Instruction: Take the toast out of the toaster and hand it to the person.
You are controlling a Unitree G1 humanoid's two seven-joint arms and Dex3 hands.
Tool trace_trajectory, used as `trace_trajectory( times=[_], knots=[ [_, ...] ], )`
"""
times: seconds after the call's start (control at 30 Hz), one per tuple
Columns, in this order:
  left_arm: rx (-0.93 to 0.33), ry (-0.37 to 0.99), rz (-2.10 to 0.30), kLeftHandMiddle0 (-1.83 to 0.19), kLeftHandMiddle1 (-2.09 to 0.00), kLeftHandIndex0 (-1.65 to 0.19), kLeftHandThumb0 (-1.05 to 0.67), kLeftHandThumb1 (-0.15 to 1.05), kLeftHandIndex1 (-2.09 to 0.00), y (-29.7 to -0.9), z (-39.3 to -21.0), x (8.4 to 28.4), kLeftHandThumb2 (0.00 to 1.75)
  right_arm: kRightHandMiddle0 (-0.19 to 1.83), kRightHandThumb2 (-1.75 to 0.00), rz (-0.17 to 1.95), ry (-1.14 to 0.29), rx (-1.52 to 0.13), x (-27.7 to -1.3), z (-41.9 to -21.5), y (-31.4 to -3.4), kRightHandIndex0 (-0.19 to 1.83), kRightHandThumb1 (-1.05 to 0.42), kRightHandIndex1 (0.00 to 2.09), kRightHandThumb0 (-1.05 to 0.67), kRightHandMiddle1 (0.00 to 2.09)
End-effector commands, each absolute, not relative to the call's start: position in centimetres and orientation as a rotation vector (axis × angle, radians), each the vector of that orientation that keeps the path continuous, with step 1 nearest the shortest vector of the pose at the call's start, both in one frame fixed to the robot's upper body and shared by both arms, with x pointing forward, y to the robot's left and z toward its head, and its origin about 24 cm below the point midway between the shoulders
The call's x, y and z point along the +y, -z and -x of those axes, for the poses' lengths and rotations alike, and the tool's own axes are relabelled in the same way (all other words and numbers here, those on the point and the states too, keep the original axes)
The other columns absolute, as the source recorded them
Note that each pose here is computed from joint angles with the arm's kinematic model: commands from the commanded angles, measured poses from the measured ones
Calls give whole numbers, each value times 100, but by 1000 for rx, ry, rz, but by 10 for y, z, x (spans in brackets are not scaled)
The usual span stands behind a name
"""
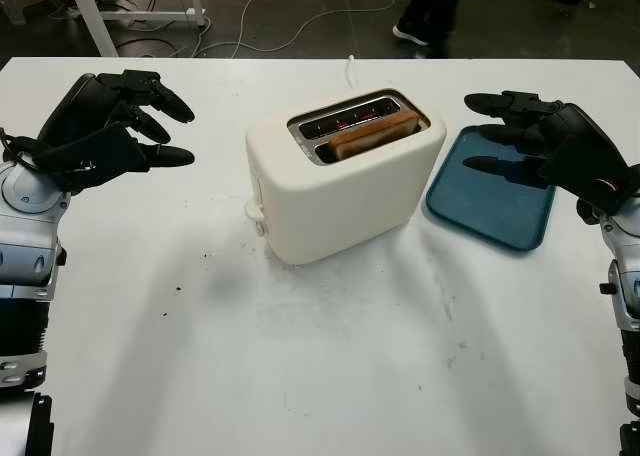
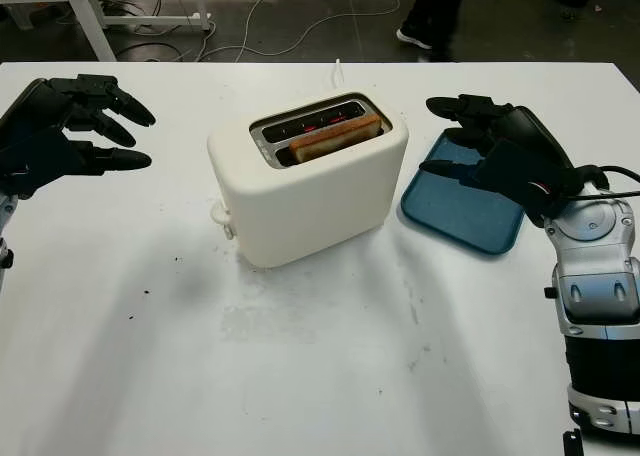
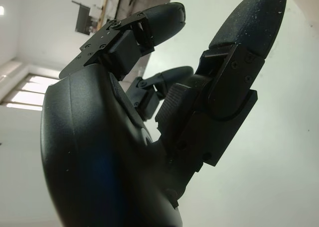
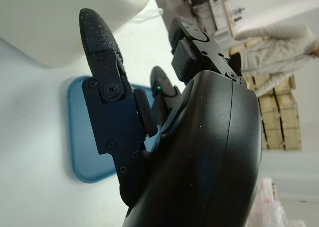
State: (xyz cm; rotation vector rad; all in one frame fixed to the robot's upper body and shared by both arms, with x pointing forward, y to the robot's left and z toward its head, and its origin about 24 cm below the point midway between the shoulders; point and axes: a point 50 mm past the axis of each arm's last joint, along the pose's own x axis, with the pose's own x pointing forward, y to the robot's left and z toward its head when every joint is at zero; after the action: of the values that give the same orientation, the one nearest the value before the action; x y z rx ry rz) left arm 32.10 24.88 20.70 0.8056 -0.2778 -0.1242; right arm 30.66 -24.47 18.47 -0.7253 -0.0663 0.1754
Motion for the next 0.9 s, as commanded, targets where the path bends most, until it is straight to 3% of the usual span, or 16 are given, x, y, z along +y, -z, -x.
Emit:
trace_trajectory(
  times=[0.0, 0.87],
  knots=[
    [-280, 120, -813, -74, -94, -69, -105, 70, -89, -208, -319, 251, 1, 46, 0, 729, -180, -96, -241, -307, -189, 51, -91, 1, -63, 1],
    [-291, 124, -802, -74, -95, -70, -105, 70, -89, -209, -321, 249, 0, 43, 0, 697, -199, -85, -237, -308, -186, 48, -90, 0, -64, 0]
  ],
)
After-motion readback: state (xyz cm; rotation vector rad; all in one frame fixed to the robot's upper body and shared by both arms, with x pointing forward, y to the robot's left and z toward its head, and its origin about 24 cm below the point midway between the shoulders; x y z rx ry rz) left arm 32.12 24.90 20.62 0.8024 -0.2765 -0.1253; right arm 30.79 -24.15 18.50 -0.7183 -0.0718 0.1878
